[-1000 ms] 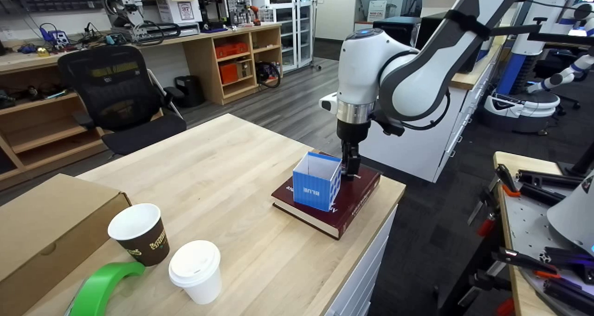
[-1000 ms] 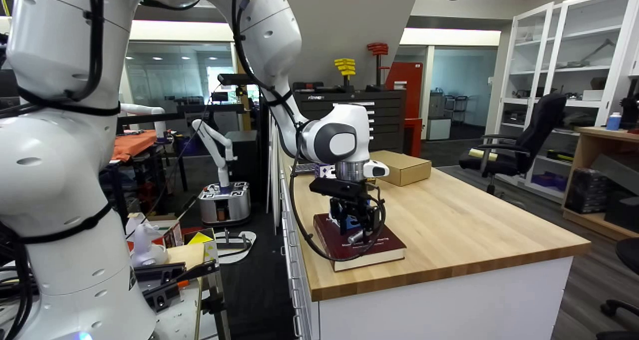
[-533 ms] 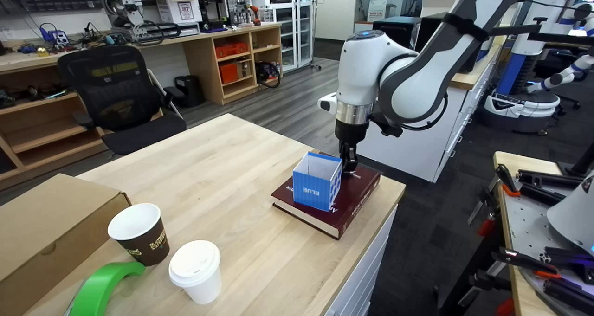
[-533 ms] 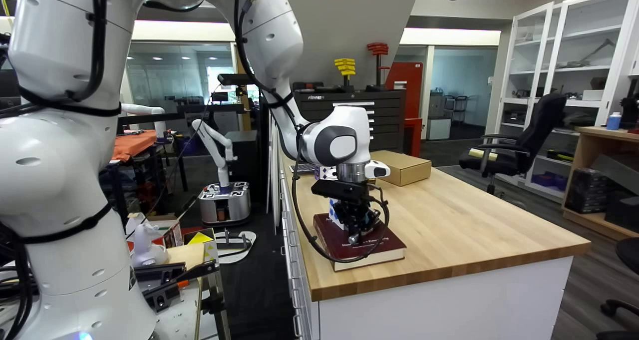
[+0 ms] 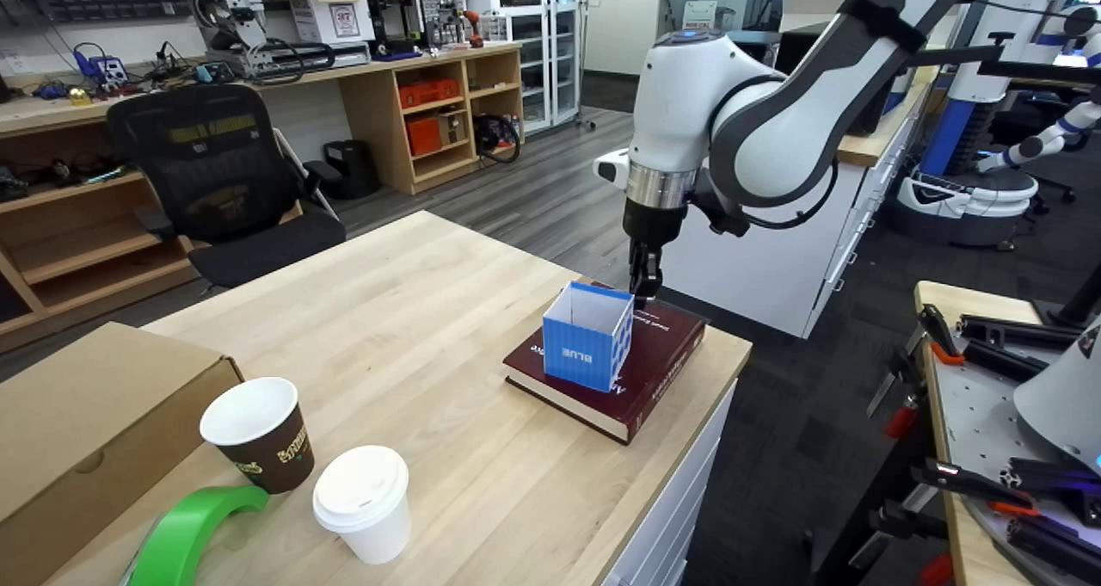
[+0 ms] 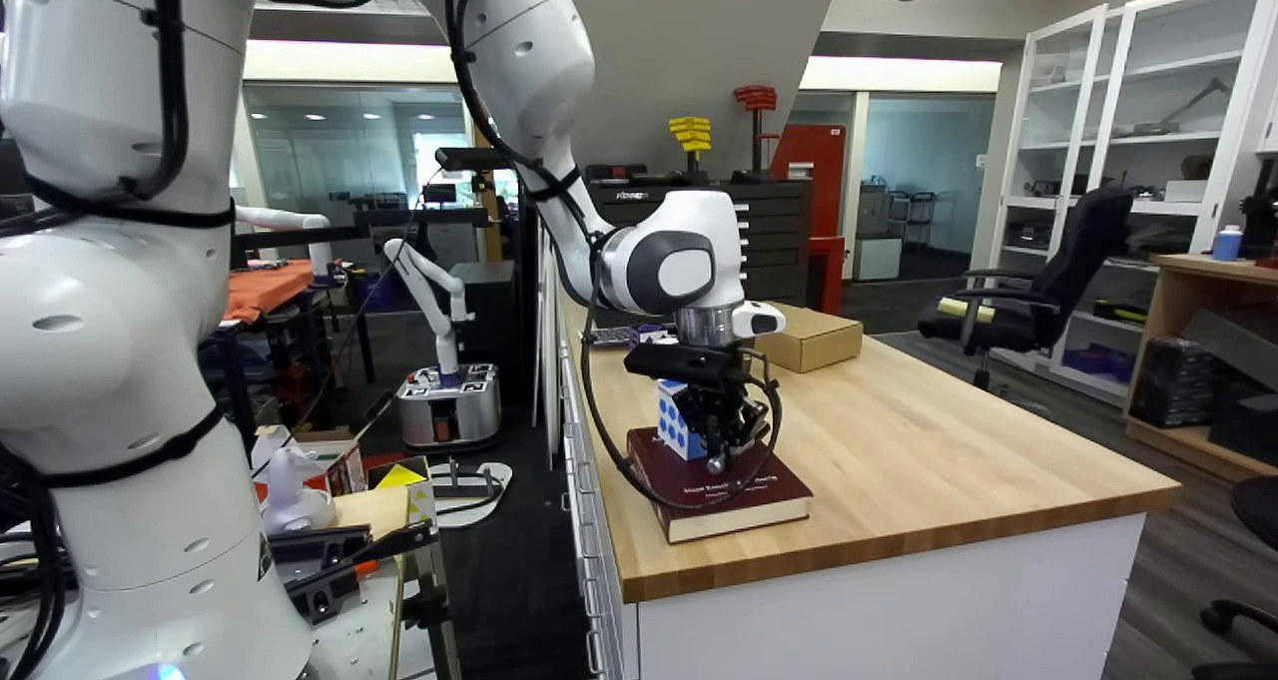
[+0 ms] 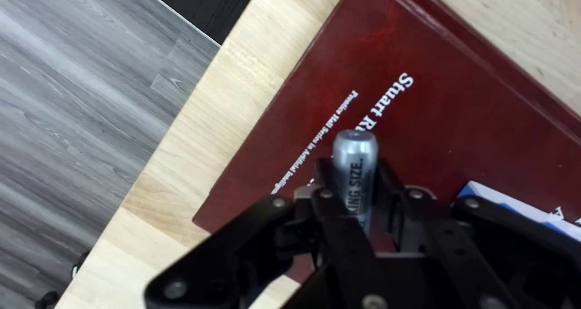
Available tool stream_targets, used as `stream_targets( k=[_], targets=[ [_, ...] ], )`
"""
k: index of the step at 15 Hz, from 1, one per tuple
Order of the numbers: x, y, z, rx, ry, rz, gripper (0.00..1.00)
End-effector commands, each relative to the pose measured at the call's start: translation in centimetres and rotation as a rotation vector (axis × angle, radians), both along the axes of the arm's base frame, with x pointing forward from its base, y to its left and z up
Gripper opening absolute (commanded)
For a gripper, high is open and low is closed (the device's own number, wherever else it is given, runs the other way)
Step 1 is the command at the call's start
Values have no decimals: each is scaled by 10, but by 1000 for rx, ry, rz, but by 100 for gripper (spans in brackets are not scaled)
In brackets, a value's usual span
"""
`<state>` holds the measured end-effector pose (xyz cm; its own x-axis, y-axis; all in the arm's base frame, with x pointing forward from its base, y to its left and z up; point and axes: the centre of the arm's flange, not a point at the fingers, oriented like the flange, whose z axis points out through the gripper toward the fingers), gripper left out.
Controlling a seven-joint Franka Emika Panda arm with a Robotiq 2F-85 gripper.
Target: Put the marker in the box
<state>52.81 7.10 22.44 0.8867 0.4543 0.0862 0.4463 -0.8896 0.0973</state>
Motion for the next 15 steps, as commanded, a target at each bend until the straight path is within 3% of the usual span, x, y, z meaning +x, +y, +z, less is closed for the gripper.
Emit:
stream_targets(
  k=[1, 6, 15],
  targets=[
    [-19, -3, 39, -47, -39, -45, 6],
    [-14, -4, 80, -80, -39, -27, 6],
    [-16, 19, 159, -187, 100, 95, 6]
  ],
)
